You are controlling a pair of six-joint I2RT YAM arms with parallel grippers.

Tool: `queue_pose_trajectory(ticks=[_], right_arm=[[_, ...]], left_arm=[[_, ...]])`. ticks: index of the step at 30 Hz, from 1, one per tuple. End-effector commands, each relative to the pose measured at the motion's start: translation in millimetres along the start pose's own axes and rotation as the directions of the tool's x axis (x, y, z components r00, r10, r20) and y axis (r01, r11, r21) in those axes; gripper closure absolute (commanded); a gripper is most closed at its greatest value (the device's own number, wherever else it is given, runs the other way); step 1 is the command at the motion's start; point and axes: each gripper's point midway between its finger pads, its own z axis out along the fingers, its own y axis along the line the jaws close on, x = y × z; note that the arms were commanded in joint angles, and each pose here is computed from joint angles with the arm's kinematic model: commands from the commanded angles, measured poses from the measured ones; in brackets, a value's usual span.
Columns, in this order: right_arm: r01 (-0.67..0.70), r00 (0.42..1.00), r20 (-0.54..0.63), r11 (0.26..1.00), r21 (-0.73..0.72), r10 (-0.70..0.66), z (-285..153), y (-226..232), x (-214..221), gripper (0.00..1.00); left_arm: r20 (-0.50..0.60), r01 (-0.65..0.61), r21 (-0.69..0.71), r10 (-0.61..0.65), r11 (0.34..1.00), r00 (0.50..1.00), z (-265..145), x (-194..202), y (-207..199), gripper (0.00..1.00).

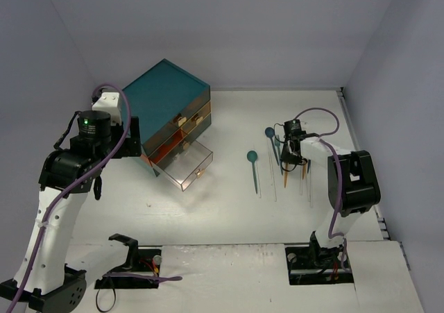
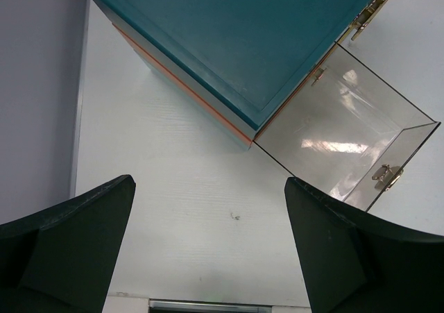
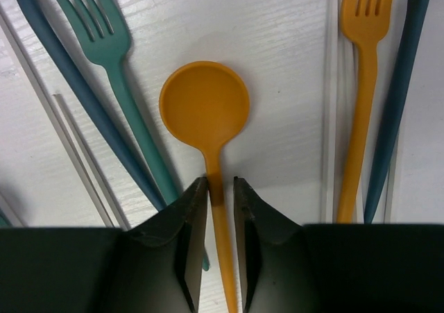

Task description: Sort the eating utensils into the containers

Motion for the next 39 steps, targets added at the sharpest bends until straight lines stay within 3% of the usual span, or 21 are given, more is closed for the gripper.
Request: queue_pose_trajectory(ticks=[1,6,11,16,24,32,39], right_arm=[[0.012,1.0,0.023,1.0,0.026,-0.012,1.5,-8.6,-2.1,0.84],[0.022,0.996,0.084,1.0,0.018,-0.023,-15.6,-9.5,-17.7,1.0],[0.093,0.965,0.255,0.991,-0.091,-0.067,-76.1,17.7,-64.0,1.0],[0.249,0.86,0.505,0.921,-0.3,-0.068,-195.7,100.5,-114.2,1.0],[0.45,0.802,0.593,0.728,-0.517,-0.074,-298.4,248.6,-89.0,1.0],[0.395,0.839,0.544,0.71,-0.583,-0.02,-299.8,341.0,-50.3,1.0],[0.295,0.885,0.465,0.749,-0.594,0.02,-268.2,365.1,-12.0,1.0]], left_arm=[[0.031,0.008,0.007,-0.008,1.0,0.999,1.5,-8.4,-1.4,0.12],[0.038,0.01,0.009,-0.011,1.0,0.999,-0.8,-9.5,-1.0,0.12],[0.045,0.018,0.028,-0.019,0.999,0.999,-3.1,-12.6,-4.2,0.12],[0.049,0.028,0.036,-0.03,0.999,0.998,-3.1,-15.7,-6.3,0.12],[0.041,0.032,0.058,-0.035,0.998,0.999,-1.9,-16.1,-11.1,0.12],[0.04,0.036,0.076,-0.039,0.996,0.998,-3.7,-14.9,-13.7,0.12],[0.032,0.035,0.087,-0.038,0.996,0.999,-4.9,-8.8,-14.6,0.12]])
